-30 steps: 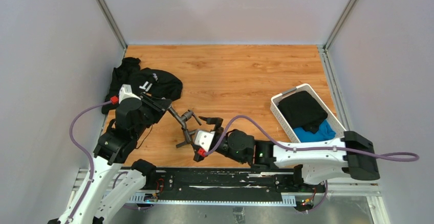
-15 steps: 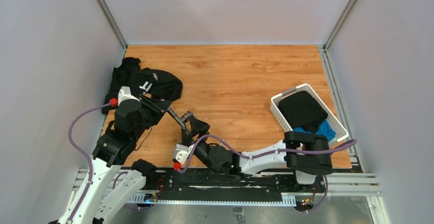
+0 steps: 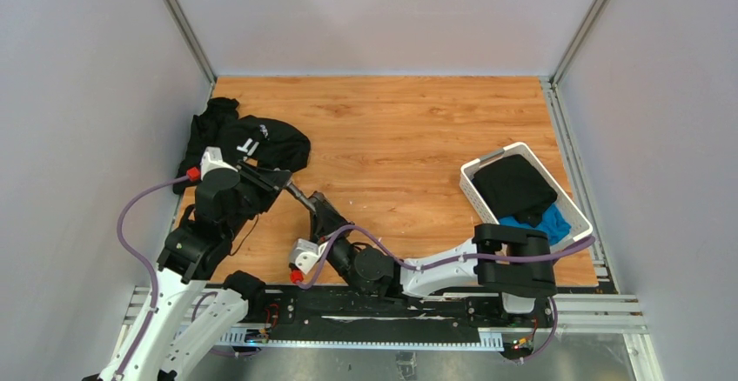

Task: Install the water faucets
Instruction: Screw the water faucet onto the adaptor.

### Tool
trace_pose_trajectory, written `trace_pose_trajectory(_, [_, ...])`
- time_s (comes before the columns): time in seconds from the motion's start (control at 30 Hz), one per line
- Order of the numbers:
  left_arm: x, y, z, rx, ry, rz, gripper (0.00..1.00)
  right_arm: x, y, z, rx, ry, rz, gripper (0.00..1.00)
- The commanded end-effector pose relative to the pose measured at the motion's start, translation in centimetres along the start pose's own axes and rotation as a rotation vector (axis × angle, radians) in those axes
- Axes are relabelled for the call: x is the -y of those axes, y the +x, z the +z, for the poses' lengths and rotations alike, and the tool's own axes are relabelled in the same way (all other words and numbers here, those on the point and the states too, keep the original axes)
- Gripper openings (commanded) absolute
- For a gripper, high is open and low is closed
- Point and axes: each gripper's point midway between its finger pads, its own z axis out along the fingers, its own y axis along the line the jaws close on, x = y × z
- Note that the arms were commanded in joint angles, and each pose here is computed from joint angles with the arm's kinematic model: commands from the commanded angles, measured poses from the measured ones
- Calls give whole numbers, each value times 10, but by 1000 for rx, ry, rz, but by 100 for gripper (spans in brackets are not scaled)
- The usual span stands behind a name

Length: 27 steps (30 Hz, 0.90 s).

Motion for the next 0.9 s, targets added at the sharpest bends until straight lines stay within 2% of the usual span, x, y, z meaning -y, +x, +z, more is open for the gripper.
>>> trace_pose_trajectory(0.0, [12,-2,-1,7,48,-22,0,28,-2,7,-58,124,161,0])
trace_pose_trajectory(0.07, [18,-3,-1,10,79,-28,0,37,-1,5,-88,148,208,0])
trace_pose_trajectory(0.13, [24,0,3,0,121,-37,0,39,-5,1,-93,90,269,0])
trace_pose_trajectory(0.27, [27,12,11,-36,184,-30,0,16,-18,-11,-91,-245,559,0])
trace_pose_trajectory(0.4, [38,14,9,-24,296,15,0,19,-17,-24,-105,-429,837,0])
trace_pose_trajectory(0.57, [38,17,4,15,421,-2,0,23,-21,-35,-147,-545,1004,0])
trace_pose_trajectory(0.87, [39,28,7,-4,503,38,0,52,-36,-39,-88,-701,1485,0])
